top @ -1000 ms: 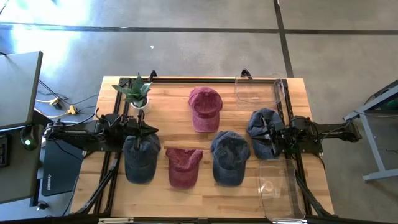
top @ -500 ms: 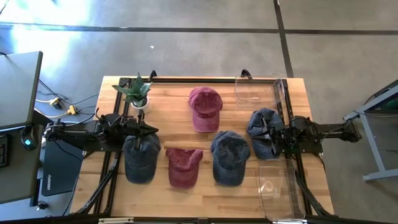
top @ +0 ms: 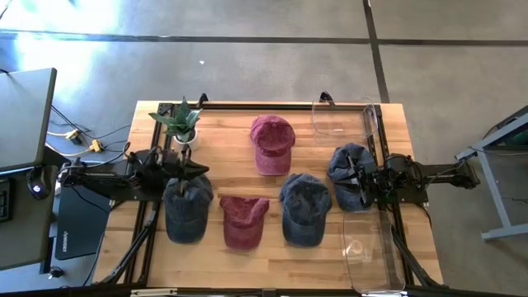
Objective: Pick & Place hat
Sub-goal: Put the top red cap into the top transparent bin
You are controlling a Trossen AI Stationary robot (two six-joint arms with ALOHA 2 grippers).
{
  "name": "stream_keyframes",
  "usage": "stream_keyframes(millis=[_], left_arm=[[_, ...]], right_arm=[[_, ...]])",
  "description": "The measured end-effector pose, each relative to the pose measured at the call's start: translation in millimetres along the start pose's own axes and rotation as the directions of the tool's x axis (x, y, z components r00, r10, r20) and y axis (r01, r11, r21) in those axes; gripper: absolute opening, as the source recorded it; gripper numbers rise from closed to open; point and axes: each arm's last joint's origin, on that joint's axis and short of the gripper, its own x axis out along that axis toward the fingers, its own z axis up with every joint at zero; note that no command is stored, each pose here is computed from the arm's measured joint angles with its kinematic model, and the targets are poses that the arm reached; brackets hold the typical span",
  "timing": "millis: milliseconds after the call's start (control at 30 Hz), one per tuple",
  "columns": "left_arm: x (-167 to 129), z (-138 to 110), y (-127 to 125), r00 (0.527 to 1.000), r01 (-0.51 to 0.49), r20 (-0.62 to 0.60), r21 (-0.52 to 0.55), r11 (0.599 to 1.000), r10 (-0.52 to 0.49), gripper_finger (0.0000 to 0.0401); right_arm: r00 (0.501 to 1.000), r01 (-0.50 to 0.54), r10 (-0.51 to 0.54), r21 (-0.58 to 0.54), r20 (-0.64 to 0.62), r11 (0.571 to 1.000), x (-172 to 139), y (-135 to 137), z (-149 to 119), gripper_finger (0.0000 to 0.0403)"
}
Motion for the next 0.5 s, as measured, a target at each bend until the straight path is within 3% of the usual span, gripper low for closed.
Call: stream_keyframes(millis=[100, 233, 367, 500], left_arm=[[1, 11, -2, 0.993, 0.013, 0.113, 0.017, 1.000, -0.015, 0.0000], [8, 21, -2, 0.978, -0.049, 0.209, 0.178, 0.983, 0.011, 0.0002], [25, 21, -2, 0.986, -0.105, 0.150, 0.252, 0.962, 0.068, 0.0022], [58, 36, -3, 0.984, -0.181, 0.067, 0.340, 0.923, 0.168, 0.0069]], right_arm=[[1.000, 0.000, 0.000, 0.000, 0.000, 1.000, 0, 0, 0, 0.0012], [1.000, 0.000, 0.000, 0.000, 0.000, 1.000, 0, 0, 0, 0.0012], [1.000, 0.000, 0.000, 0.000, 0.000, 1.000, 0, 0, 0, 0.0012], [1.000, 0.000, 0.000, 0.000, 0.000, 1.000, 0, 0, 0, 0.0012]])
